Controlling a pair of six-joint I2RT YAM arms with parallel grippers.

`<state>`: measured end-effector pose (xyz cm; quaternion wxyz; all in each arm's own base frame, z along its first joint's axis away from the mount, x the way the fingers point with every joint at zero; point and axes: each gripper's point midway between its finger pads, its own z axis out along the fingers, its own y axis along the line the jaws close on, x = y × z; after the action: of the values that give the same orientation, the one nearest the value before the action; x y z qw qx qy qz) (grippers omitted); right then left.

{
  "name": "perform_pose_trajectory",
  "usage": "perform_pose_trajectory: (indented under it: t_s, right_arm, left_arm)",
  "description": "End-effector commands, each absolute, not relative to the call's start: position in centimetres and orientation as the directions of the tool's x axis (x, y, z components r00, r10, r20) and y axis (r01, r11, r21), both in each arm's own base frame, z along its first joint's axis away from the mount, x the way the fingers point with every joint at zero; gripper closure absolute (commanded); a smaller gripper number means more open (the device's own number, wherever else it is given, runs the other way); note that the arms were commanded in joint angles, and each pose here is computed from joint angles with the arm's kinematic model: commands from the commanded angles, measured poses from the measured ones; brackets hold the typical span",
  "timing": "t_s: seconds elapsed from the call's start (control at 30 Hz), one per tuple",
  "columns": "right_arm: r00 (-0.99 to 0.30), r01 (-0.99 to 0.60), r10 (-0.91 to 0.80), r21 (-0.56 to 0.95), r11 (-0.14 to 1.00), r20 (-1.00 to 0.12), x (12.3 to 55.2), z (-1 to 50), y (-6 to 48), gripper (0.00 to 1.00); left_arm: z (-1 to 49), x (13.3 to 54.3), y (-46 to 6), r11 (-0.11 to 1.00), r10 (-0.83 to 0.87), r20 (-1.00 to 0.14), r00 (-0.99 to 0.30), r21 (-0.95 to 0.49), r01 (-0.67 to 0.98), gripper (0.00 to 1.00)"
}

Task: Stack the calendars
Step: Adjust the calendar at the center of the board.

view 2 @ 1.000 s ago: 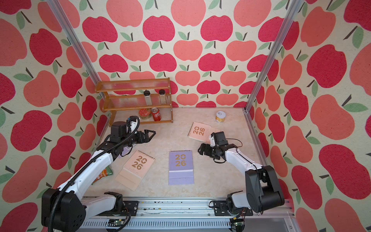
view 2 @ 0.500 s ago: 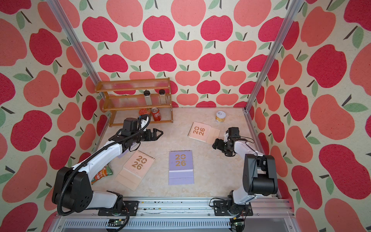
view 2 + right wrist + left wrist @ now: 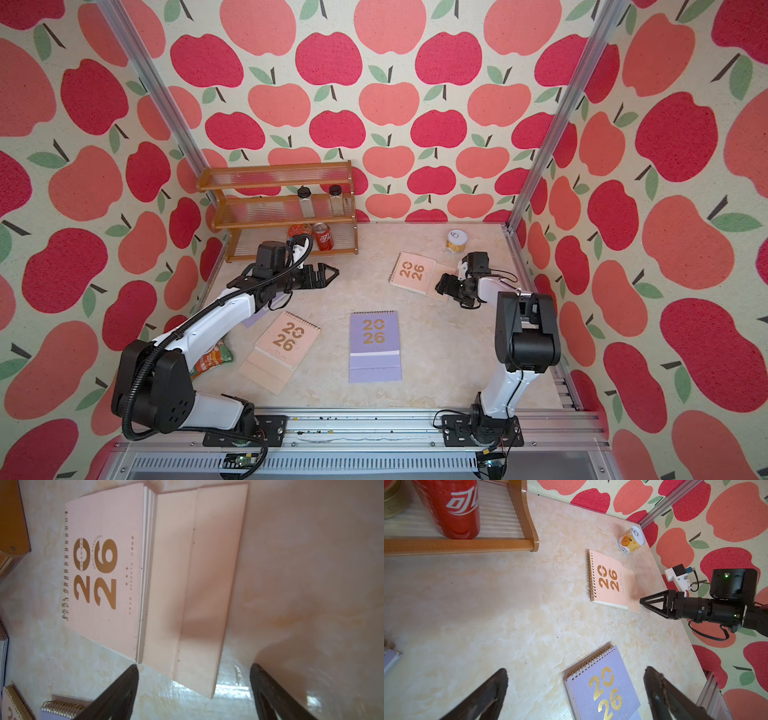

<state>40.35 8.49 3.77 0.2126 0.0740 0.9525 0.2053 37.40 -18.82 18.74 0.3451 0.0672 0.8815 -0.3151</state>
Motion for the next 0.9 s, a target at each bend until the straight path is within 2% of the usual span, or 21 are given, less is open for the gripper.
perform_pose_trajectory:
  t_s: [0.0, 0.33, 0.47, 0.67, 0.87]
  right_arm:
    - [-0.934, 0.013, 0.167, 0.437, 0.899, -0.317, 39.2, 1.7, 11.3, 0.14]
    - [-0.944, -0.111, 0.052, 0.463, 0.880, -0.326, 37.9, 2.8, 18.7, 0.14]
    - [-0.931, -0.124, 0.046, 0.434, 0.892, -0.362, 38.4, 5.0, 17.7, 0.14]
    - [-0.895, -0.159, 0.035, 0.390, 0.907, -0.445, 42.3, 8.4, 14.1, 0.14]
    - [-0.863, -0.255, -0.058, 0.333, 0.908, -0.501, 46.1, 9.2, 13.1, 0.14]
  left_arm:
    - [19.6, 38.0, -19.5, 0.774, -0.107, -0.649, -0.753, -0.530, 0.347, 0.00]
    - [18.7, 38.7, -20.5, 0.761, -0.094, -0.623, -0.777, -0.548, 0.347, 0.00]
    - [17.9, 39.7, -22.3, 0.749, -0.069, -0.605, -0.793, -0.557, 0.359, 0.00]
    - [15.8, 41.3, -26.5, 0.715, -0.021, -0.538, -0.843, -0.597, 0.364, 0.02]
    - [13.1, 41.7, -29.9, 0.704, 0.005, -0.479, -0.878, -0.622, 0.344, 0.03]
